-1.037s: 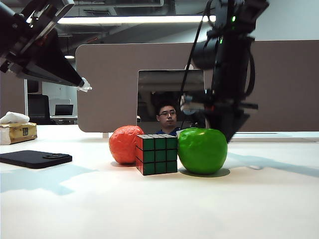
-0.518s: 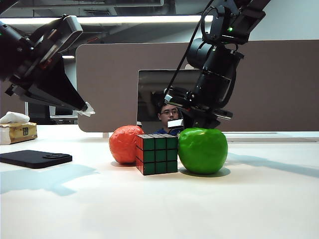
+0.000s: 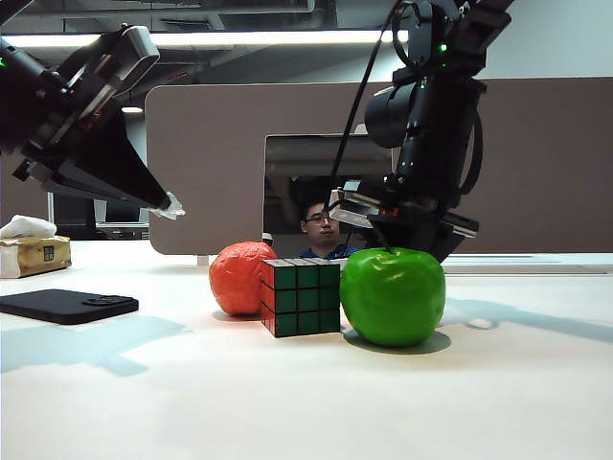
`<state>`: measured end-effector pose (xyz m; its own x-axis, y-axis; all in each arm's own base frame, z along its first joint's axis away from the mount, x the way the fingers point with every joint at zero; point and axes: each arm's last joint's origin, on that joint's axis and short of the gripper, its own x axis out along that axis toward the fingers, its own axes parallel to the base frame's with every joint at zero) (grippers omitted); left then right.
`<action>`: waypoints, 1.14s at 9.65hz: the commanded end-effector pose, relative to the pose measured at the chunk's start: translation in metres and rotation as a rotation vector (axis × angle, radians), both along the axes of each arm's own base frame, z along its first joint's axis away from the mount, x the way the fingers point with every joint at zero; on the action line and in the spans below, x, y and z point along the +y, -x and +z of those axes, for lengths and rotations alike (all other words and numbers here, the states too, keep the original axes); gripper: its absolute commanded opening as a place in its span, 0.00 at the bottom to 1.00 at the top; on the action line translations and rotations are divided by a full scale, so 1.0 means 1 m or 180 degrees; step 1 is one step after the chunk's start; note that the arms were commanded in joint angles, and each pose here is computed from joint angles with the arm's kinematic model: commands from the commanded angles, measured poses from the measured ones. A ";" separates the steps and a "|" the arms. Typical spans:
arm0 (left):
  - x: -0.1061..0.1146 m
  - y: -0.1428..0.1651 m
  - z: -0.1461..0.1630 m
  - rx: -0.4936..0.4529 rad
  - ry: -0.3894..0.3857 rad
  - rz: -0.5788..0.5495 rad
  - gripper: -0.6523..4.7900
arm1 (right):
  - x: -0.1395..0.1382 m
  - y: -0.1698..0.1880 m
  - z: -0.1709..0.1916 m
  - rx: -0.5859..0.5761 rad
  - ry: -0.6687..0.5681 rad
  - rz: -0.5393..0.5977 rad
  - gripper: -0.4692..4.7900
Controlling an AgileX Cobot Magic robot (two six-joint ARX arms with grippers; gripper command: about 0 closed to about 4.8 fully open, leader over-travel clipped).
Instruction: Move all the fruits on the tabletop near the face of the Rubik's cube that has the color most similar to each fruit.
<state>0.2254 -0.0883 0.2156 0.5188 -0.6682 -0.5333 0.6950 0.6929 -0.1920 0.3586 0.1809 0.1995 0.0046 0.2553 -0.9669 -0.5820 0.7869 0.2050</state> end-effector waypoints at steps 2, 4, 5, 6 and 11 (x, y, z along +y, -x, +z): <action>-0.001 -0.001 0.002 -0.0066 0.0008 -0.0015 0.11 | 0.005 0.021 0.022 0.0078 0.0085 0.0192 0.09; -0.001 -0.001 0.002 -0.0066 0.0008 -0.0017 0.11 | 0.002 0.026 0.022 0.0247 0.0170 0.0194 0.09; -0.001 -0.001 0.002 -0.0064 0.0009 -0.0017 0.11 | 0.002 0.028 0.023 0.0305 0.0178 0.0186 0.09; -0.001 -0.001 0.002 -0.0065 0.0008 -0.0018 0.11 | 0.005 0.031 0.023 0.0327 0.0246 0.0226 0.09; 0.000 -0.001 0.002 -0.0064 0.0007 -0.0016 0.11 | 0.008 0.049 0.029 0.0528 0.0614 0.0255 0.09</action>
<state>0.2256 -0.0883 0.2156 0.5196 -0.6682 -0.5325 0.6950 0.6931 -0.1915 0.3130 0.1858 0.2226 -0.1552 -0.0019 -0.9879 -0.6180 0.7804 0.0956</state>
